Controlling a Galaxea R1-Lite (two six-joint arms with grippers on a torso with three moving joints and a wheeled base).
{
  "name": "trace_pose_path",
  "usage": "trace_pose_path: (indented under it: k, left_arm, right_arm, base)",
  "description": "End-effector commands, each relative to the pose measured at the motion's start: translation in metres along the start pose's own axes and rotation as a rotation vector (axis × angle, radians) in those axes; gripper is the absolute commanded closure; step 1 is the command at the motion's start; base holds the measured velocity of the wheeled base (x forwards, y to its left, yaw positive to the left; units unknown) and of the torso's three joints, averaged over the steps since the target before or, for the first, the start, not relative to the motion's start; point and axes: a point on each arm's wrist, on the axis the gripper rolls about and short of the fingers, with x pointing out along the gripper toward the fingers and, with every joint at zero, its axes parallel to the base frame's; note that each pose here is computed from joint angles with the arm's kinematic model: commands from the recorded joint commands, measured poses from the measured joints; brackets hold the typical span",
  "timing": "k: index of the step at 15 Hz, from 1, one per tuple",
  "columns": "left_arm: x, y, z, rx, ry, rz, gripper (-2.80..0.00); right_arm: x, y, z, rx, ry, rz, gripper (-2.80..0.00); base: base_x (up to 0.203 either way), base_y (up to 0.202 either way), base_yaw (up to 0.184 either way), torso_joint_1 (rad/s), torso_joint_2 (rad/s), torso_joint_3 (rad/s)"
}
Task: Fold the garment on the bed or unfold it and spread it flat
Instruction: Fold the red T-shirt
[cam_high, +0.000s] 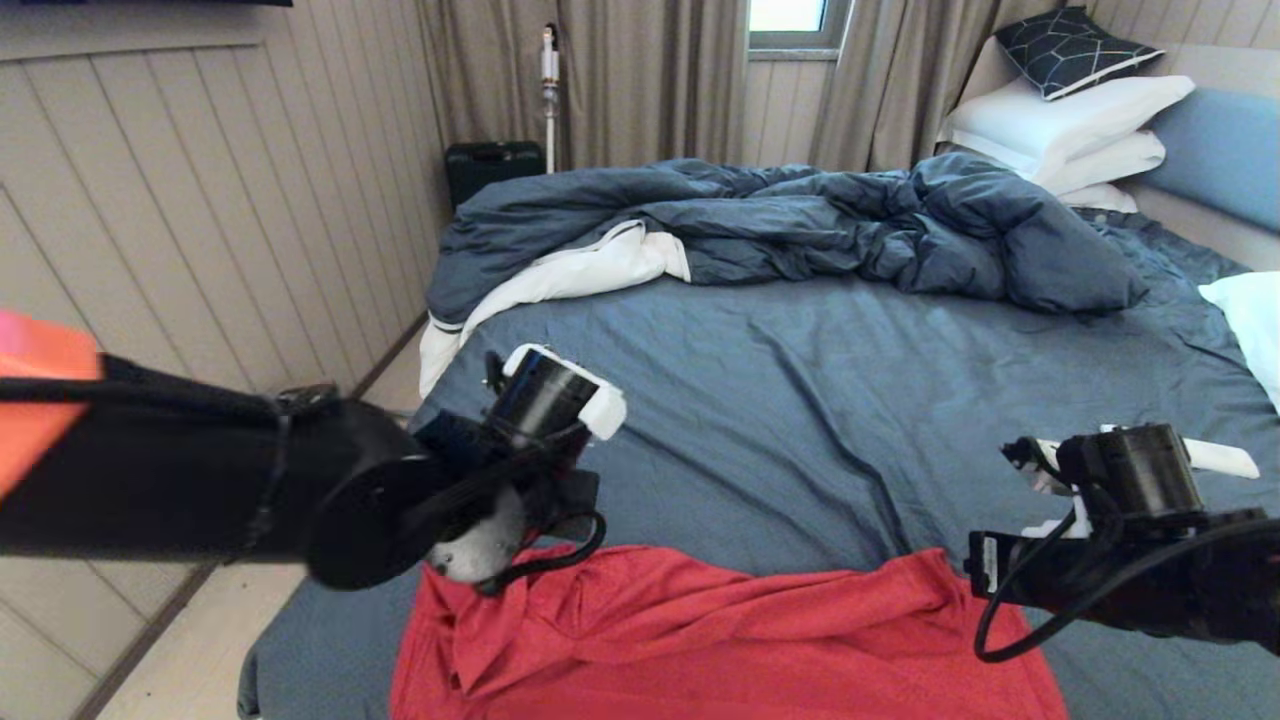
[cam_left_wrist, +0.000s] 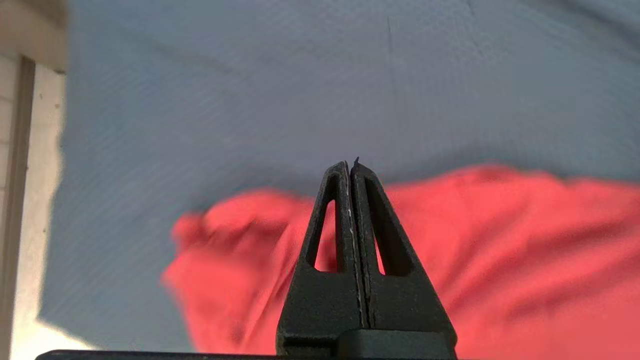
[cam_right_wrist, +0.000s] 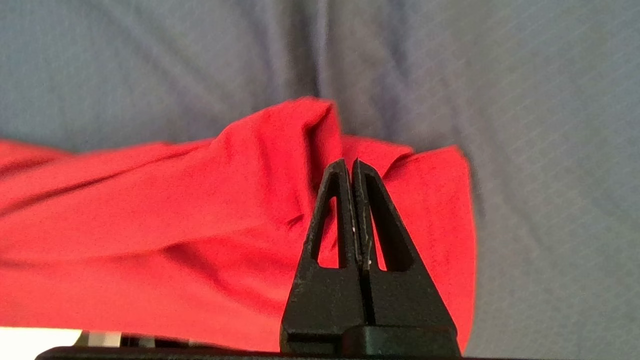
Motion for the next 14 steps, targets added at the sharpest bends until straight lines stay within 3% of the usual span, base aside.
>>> trace_pose_path:
  k: [1,4,8,14]
  left_arm:
    - [0.051,-0.019,-0.004,0.028,0.076,0.041,0.00]
    - [0.081,-0.017,-0.010,0.074,0.179,0.031,0.00]
    - [0.089,-0.012,-0.016,0.071,0.212,0.049,0.00]
    - [0.062,0.009,-0.043,0.061,0.274,0.075,0.00]
  right_arm:
    - [0.001,-0.001,-0.003,0.001,0.003,-0.002,0.00]
    - [0.003,0.000,-0.003,-0.001,0.008,0.000,0.00]
    - [0.003,-0.001,-0.005,-0.001,0.014,-0.002,0.00]
    - [0.003,-0.002,-0.007,0.000,0.020,-0.003,0.00]
  base:
    - [0.000,0.000,0.000,0.000,0.00,0.000]
    - [0.000,0.000,0.000,0.000,0.00,0.000]
    - [0.000,0.000,0.000,0.000,0.00,0.000]
    - [0.000,0.000,0.000,0.000,0.00,0.000]
